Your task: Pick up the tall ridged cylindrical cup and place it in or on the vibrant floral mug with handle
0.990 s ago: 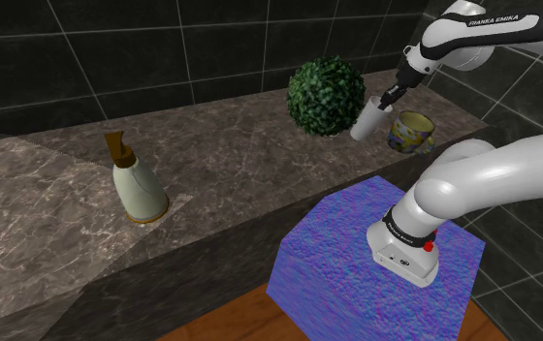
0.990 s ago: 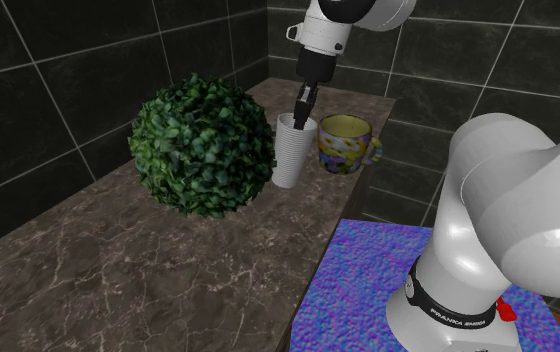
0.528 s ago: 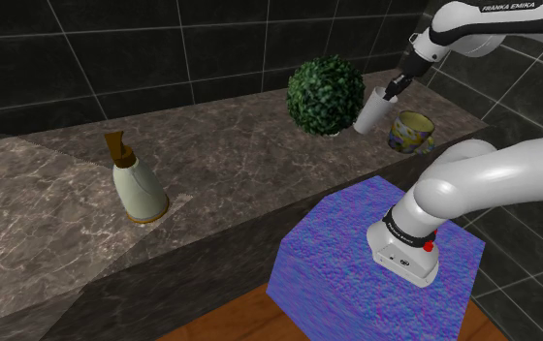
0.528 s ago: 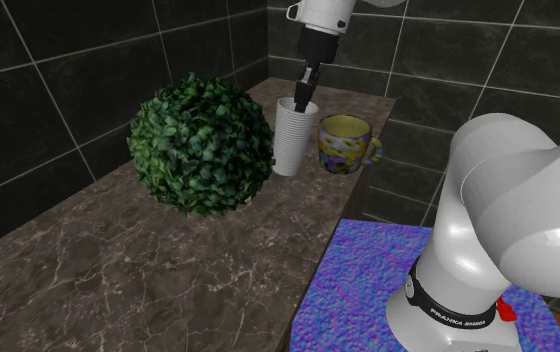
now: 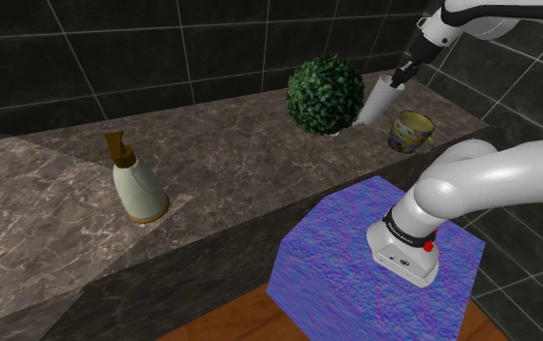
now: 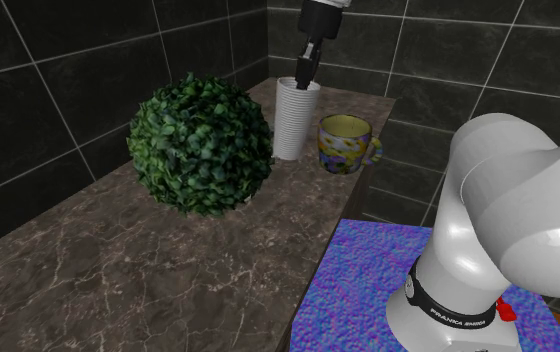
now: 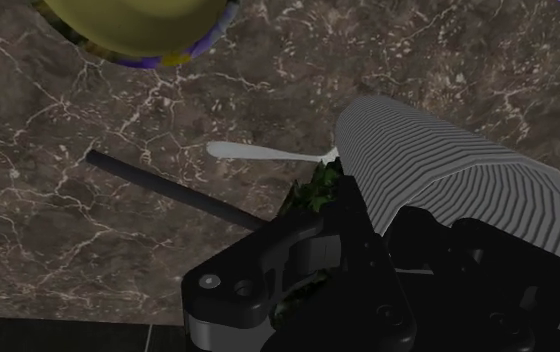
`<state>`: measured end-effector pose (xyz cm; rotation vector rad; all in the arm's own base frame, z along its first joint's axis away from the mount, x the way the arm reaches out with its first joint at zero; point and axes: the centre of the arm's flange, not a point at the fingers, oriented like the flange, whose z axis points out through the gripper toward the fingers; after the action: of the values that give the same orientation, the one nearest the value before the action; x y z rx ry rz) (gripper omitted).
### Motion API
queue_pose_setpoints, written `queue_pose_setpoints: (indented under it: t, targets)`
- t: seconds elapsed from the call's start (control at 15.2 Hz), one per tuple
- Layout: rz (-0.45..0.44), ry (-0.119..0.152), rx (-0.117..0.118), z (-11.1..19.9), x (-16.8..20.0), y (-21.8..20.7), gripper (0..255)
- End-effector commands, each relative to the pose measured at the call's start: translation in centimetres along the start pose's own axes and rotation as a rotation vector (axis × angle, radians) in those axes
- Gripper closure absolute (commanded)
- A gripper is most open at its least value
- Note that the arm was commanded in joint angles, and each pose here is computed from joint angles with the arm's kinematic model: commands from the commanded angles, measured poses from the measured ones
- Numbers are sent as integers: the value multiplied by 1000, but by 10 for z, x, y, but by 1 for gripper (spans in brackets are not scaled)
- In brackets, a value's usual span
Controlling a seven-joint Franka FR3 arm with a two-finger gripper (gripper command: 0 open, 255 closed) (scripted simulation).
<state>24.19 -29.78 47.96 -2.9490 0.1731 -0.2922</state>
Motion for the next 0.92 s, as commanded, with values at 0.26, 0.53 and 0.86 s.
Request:
queue_pose_setpoints:
  t: [0.26,0.53,0.86]
  targets:
    - [0,1,0,-31,6,-6,255]
    - [0,1,0,-51,10,-10,255]
    - [0,1,0,-73,14,-14,255]
